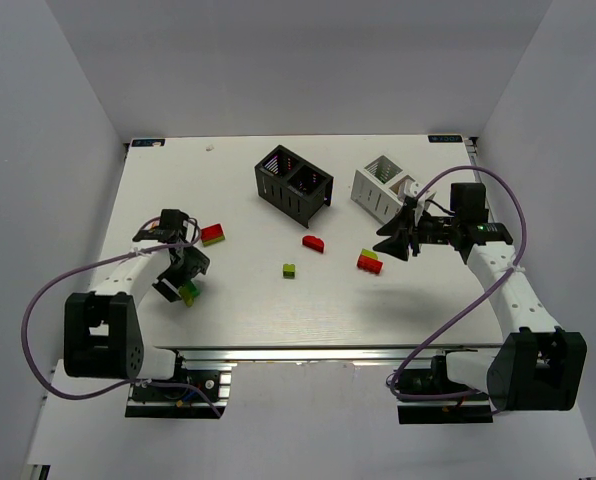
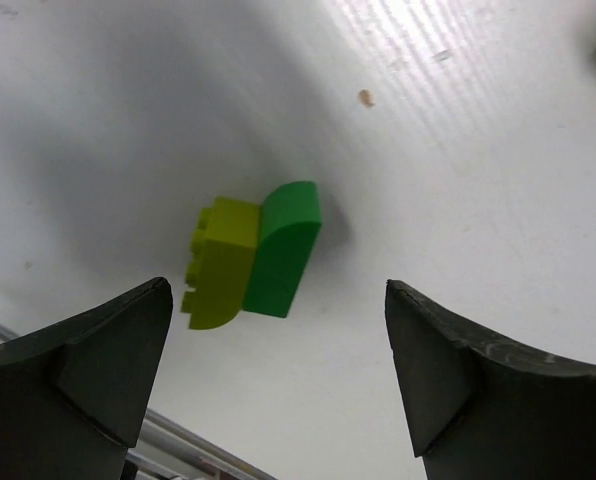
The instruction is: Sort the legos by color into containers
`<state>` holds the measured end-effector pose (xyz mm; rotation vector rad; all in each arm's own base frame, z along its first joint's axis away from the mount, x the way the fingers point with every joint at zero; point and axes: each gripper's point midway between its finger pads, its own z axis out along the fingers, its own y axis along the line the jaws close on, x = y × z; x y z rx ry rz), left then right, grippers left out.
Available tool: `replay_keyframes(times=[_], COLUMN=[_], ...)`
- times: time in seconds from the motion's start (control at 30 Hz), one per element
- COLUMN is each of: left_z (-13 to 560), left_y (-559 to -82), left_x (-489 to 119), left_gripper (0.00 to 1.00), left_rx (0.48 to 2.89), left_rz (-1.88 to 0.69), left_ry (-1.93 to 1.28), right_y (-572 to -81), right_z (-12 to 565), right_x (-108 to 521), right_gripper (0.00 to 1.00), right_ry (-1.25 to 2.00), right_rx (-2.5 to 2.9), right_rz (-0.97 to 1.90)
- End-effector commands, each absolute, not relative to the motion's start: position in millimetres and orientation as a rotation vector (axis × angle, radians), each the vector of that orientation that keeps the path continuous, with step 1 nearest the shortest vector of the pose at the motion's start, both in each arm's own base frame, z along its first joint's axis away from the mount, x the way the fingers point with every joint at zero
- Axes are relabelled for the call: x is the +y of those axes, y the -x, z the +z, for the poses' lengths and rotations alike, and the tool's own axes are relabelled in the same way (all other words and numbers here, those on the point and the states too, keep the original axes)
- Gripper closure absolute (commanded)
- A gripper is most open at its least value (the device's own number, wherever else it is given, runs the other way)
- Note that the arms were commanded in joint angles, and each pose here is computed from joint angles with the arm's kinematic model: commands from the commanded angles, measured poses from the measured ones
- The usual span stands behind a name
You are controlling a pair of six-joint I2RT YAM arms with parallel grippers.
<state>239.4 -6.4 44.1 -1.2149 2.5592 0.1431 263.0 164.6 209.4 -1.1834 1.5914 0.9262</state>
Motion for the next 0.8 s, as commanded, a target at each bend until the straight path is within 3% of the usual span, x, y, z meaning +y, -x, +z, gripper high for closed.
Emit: replay_keyframes(times=[0.0, 0.4, 0.57, 0.67, 0.77], left_z=[41.2, 23.6, 46.1, 75.2, 115.6], left_y=[-253.7, -247.3, -264.6, -279.1, -290.8], left_x=[-13.8, -16.2, -44.6, -76.8, -109.2], left_gripper=[0.05, 0.24, 0.6, 0.73, 0.75], left_rx=[2.54, 2.581, 2.548, 2.474, 2.364], left_rz=[0.023, -0.008, -0.289, -0.59, -0.823], left_ry=[1.212, 1.21, 1.127, 1.035, 0.934], right_y=[-258.3, -256.4, -247.8, -235.1, -214.7], right_z=[219.1, 221.1, 220.7, 216.1, 208.8], right_x=[167.4, 166.2, 171.5, 183.9, 204.9], right_gripper=[0.49, 0.49, 0.55, 0.58, 0.62], right_ry=[1.189, 1.196, 1.19, 1.183, 1.159], right_rx=[1.545, 1.547, 1.558, 1.594, 1.668], right_rz=[0.947, 0.933, 0.991, 1.081, 1.206])
